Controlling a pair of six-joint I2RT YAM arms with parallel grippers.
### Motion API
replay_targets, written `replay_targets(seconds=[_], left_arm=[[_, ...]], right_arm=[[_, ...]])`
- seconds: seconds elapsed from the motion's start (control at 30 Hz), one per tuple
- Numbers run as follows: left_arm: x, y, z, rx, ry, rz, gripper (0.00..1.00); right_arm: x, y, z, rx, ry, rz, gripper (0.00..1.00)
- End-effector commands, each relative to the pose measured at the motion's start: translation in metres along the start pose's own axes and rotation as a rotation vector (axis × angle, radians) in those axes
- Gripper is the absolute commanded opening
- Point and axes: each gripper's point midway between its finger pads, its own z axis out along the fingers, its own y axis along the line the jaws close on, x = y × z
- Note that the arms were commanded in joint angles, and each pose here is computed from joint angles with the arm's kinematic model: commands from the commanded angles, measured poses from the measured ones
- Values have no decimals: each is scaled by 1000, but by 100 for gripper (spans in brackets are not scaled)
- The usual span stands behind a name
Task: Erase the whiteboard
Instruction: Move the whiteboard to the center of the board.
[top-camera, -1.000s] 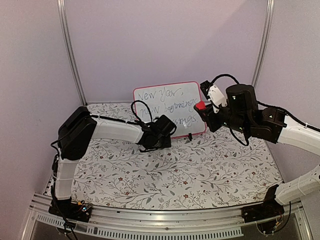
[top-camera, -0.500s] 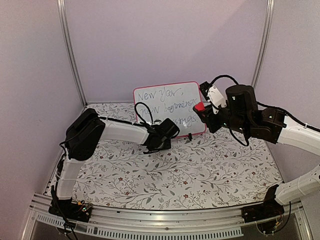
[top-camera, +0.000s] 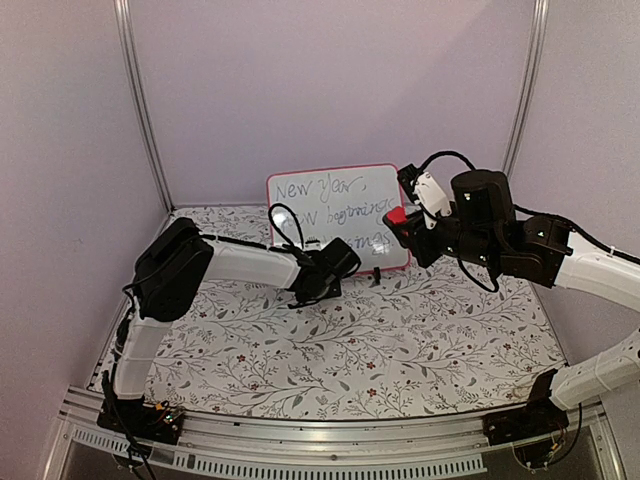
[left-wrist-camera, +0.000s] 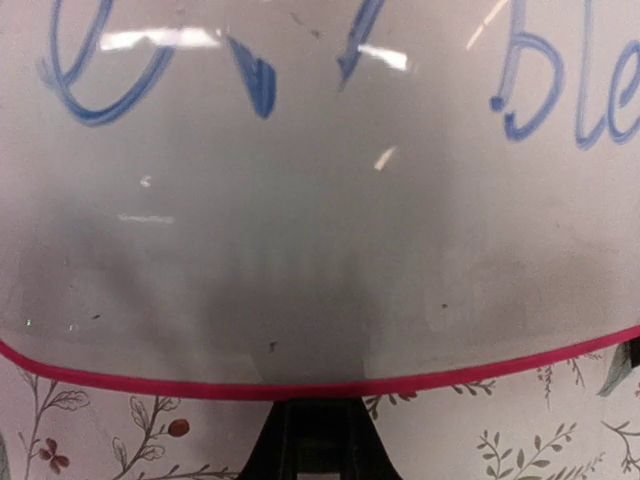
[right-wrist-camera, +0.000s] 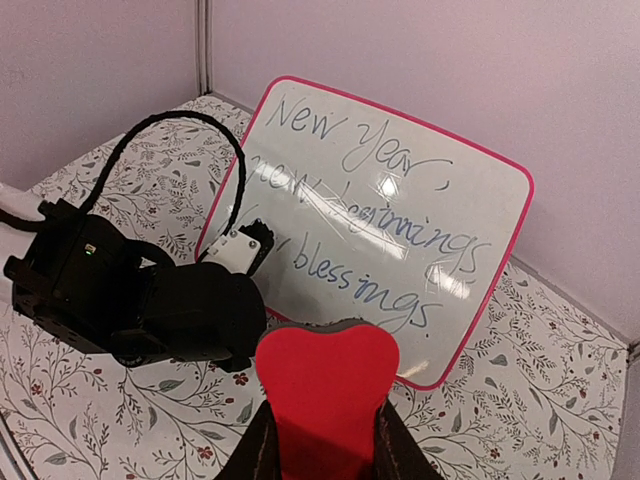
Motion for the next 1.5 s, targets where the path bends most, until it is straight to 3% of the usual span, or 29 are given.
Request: replay_targets(seconds=[0.0,0.43,0.9,1.17,1.23,1.33,1.47], left_arm=[[16,7,6,-38,27,19,0],[56,48,-38,-161,82,-78,0],[170,37,-85,-226,304,-119,0],[195,21,-114,-170,290,-113,1],[195,22,-118,-167,286,-124,11],[192,19,-124,-147,270,-122,55],[186,18,-136,-129,245,-115,95]], right_arm=[[-3,2,-1,-18,-17,21,14],[-1,8,1,-48,-4,28,13],[9,18,-2,-108,38,78,11],[4,14,-12,-104,27,87,11],[2,13,-13,-103,23,87,11],[-1,13,-14,-105,18,89,11],[-7,12,-15,-105,11,88,12]])
